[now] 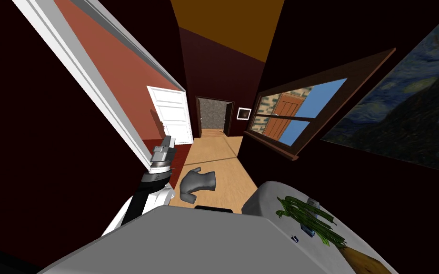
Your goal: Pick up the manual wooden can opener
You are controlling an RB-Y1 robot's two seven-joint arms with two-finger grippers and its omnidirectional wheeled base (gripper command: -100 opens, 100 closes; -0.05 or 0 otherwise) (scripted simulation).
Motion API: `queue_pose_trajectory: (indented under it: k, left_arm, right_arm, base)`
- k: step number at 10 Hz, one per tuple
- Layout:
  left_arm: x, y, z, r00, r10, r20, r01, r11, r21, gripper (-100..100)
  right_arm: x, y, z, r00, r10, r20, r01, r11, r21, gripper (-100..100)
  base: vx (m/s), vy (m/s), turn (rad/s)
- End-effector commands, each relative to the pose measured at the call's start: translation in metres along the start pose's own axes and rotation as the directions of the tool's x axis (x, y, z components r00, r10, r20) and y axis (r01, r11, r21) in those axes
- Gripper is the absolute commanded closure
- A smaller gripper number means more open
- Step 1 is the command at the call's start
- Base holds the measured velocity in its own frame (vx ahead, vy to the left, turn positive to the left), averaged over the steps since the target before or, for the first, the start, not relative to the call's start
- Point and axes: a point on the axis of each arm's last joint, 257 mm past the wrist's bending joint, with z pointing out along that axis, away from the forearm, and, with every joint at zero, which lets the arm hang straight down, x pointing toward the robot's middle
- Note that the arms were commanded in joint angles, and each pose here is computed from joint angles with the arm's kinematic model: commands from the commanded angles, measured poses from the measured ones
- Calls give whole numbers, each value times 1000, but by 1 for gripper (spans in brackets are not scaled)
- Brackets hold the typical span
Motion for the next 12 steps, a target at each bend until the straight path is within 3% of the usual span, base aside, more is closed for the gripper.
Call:
queue_pose_trajectory:
  k: [1,2,6,7,11,12]
  left_arm:
    - [0,0,0,1000,0,0,0,1000,0,0]
    - [0,0,0,1000,0,0,0,1000,0,0]
    - [0,0,0,1000,0,0,0,1000,0,0]
    - [0,0,0,1000,0,0,0,1000,0,0]
    - [0,0,0,1000,0,0,0,1000,0,0]
    - [0,0,0,1000,0,0,0,1000,0,0]
  right_arm:
    - [0,0,0,1000,0,0,0,1000,0,0]
    - [2,3,6,1000,8,-1,-8,1000,2,-100]
    - [5,8,16,1000,20,-3,-20,1000,4,-100]
    - [5,8,16,1000,20,-3,-20,1000,4,100]
    - [5,7,16,1000,20,-3,-20,1000,6,100]
    - [5,7,16,1000,20,-3,-20,1000,5,0]
  base:
    - [0,-9,-9]
    - [-9,-12,74]
    - [-15,-19,46]
    - [0,0,0]
    - [0,-1,0]
    - [0,0,0]
